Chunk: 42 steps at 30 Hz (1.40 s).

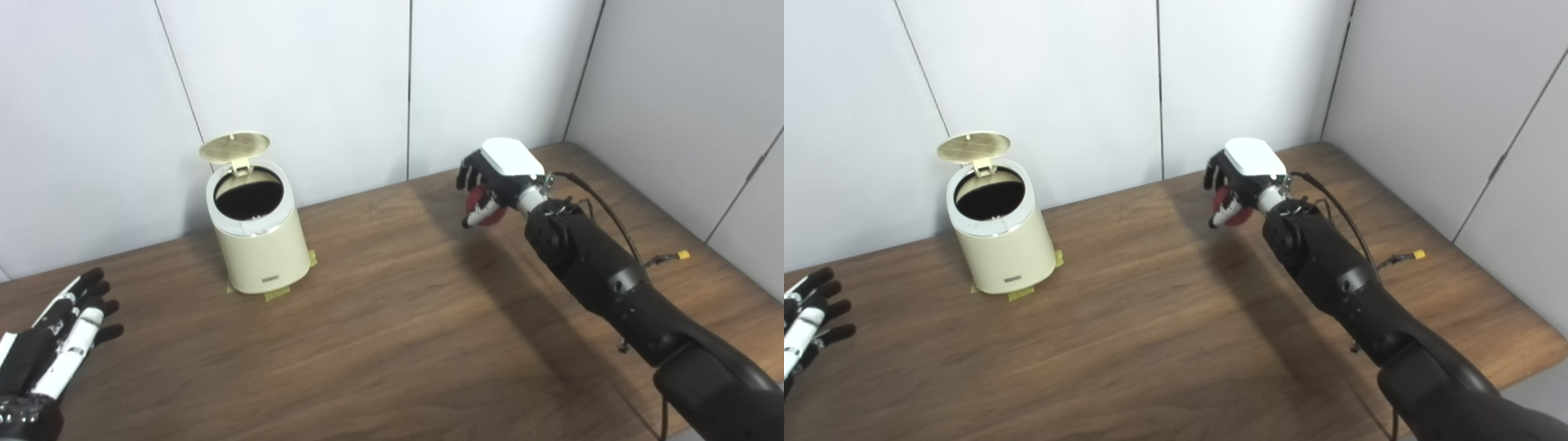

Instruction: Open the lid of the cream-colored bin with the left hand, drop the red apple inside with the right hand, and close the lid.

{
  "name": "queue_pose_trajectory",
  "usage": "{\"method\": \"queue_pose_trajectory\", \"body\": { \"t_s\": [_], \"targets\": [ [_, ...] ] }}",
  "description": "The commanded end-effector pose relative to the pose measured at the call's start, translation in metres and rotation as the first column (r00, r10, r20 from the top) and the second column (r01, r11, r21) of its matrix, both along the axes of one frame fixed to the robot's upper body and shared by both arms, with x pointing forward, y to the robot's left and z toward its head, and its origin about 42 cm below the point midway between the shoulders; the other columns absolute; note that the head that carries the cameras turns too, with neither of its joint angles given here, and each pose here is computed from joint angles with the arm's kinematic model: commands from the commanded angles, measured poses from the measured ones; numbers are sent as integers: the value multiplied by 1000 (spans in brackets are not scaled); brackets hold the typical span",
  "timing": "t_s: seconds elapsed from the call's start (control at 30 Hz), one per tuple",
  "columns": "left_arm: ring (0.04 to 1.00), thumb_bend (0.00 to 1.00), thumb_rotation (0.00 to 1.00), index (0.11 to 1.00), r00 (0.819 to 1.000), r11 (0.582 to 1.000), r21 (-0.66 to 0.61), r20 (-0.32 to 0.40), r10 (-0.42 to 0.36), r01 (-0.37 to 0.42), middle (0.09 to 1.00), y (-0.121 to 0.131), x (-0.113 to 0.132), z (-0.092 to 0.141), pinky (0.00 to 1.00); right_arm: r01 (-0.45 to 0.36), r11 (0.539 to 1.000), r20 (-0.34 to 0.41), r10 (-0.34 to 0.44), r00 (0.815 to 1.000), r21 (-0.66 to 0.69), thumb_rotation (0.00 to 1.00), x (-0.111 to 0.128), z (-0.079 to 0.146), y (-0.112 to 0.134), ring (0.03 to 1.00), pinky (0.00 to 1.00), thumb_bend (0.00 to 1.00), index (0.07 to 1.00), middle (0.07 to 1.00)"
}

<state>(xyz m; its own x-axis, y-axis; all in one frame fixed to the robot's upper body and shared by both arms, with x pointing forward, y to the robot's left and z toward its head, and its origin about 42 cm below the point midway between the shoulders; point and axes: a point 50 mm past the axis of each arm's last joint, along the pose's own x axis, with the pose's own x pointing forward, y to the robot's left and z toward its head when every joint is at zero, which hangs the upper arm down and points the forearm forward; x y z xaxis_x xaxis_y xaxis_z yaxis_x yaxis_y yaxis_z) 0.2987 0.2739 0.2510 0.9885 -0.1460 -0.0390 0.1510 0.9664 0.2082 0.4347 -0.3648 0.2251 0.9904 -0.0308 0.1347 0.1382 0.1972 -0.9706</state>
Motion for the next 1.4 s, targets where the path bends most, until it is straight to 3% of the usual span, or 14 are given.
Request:
{"method": "queue_pose_trajectory", "body": {
  "t_s": [0.0, 0.13, 0.27, 0.37, 0.5, 0.67, 0.9, 1.03, 1.2, 1.37],
  "targets": [
    [895, 138, 530, 939, 997, 1000, 15, 78, -1, 0, 942, 1, 2, 21, 821, -40, 999, 128, 36, 991, 24, 0, 4, 37, 3, 383, 383, 516, 515, 492],
    [910, 163, 535, 938, 998, 1000, 1, 65, 4, -5, 951, 0, 3, 16, 839, -96, 994, 183, 84, 979, 58, 0, 1, 53, 21, 375, 367, 515, 503, 511],
    [924, 174, 500, 921, 998, 1000, -9, 65, 11, -10, 951, -3, 3, 9, 849, -186, 982, 265, 168, 950, 44, 0, -1, 75, 55, 372, 404, 515, 483, 522],
    [928, 188, 507, 918, 998, 1000, -11, 66, -1, 1, 944, -5, 2, 7, 847, -280, 959, 329, 249, 911, 50, 0, -5, 93, 88, 381, 330, 496, 501, 527],
    [945, 231, 532, 912, 998, 1000, -7, 63, -17, 17, 949, -8, 2, -1, 876, -386, 921, 414, 334, 847, 48, 0, -10, 114, 127, 401, 406, 501, 467, 519],
    [893, 240, 522, 886, 997, 999, 21, 74, -29, 28, 915, -16, 0, -9, 792, -493, 868, 507, 402, 763, 54, 0, -16, 136, 176, 387, 304, 493, 501, 532],
    [860, 316, 577, 862, 997, 1000, 15, 76, -18, 17, 896, -30, -3, -21, 758, -600, 795, 528, 472, 706, 91, 0, -11, 146, 222, 397, 320, 496, 499, 527],
    [864, 304, 605, 868, 997, 1000, 26, 77, -16, 14, 913, -34, -4, -25, 761, -614, 783, 528, 480, 701, 104, 0, 0, 141, 235, 396, 287, 492, 514, 533],
    [856, 307, 615, 871, 996, 999, 37, 82, -21, 18, 912, -38, -4, -29, 750, -618, 772, 510, 474, 717, 150, 0, 13, 132, 249, 391, 337, 495, 524, 523],
    [844, 316, 639, 870, 996, 999, 41, 92, -15, 11, 898, -41, -4, -29, 740, -618, 765, 492, 474, 730, 181, 0, 25, 122, 258, 393, 317, 496, 513, 510]
  ]
}}
